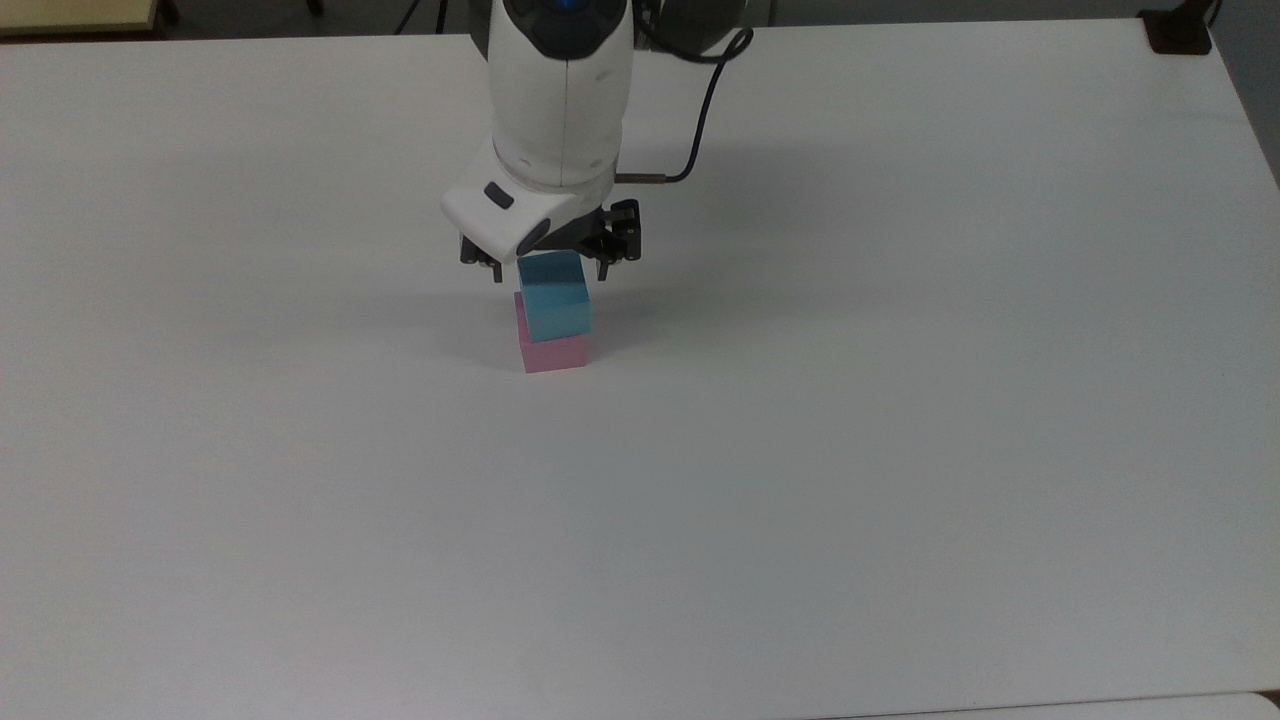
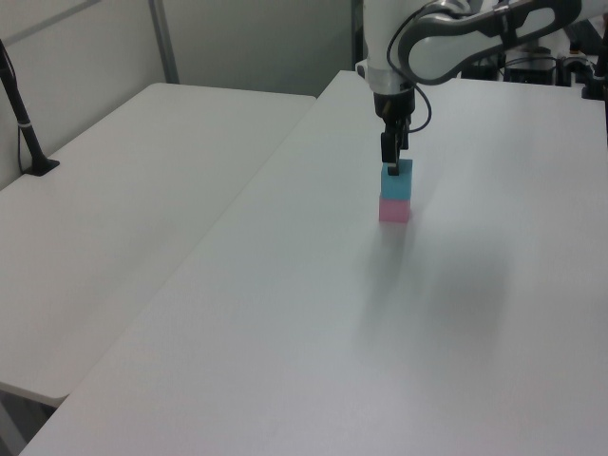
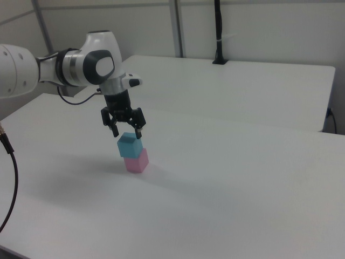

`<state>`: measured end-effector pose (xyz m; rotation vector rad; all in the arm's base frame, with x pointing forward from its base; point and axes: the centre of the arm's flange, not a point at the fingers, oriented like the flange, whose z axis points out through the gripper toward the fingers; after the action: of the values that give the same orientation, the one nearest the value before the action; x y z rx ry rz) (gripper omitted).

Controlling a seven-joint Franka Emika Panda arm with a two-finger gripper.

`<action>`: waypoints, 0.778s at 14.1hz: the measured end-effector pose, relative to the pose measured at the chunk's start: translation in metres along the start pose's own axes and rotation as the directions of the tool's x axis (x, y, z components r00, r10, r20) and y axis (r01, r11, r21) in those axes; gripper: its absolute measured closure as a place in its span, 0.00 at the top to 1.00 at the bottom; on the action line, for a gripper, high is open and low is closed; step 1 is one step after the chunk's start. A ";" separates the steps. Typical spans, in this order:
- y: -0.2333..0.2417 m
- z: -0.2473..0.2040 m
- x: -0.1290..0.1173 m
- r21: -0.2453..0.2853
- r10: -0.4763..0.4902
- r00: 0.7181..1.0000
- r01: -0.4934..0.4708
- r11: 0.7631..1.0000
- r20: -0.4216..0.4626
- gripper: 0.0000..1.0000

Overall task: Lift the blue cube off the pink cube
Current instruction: 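Close the gripper on the blue cube and lift it off, then carry the blue cube sideways away from the pink cube and lower it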

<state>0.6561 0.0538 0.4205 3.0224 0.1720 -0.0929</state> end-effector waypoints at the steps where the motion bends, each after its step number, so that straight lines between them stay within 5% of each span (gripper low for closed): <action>1: -0.004 0.006 0.002 -0.002 -0.008 1.000 0.008 1.000 0.004 1.00; 4: -0.015 0.024 0.006 -0.007 -0.026 0.999 0.026 1.000 0.026 0.99; 7: -0.015 0.027 0.009 -0.010 -0.034 0.999 0.034 0.999 0.021 0.59; 11: -0.001 0.006 0.010 -0.012 -0.015 1.000 0.015 1.000 -0.017 0.58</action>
<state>0.6657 0.0554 0.4138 3.0117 0.1956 -0.0672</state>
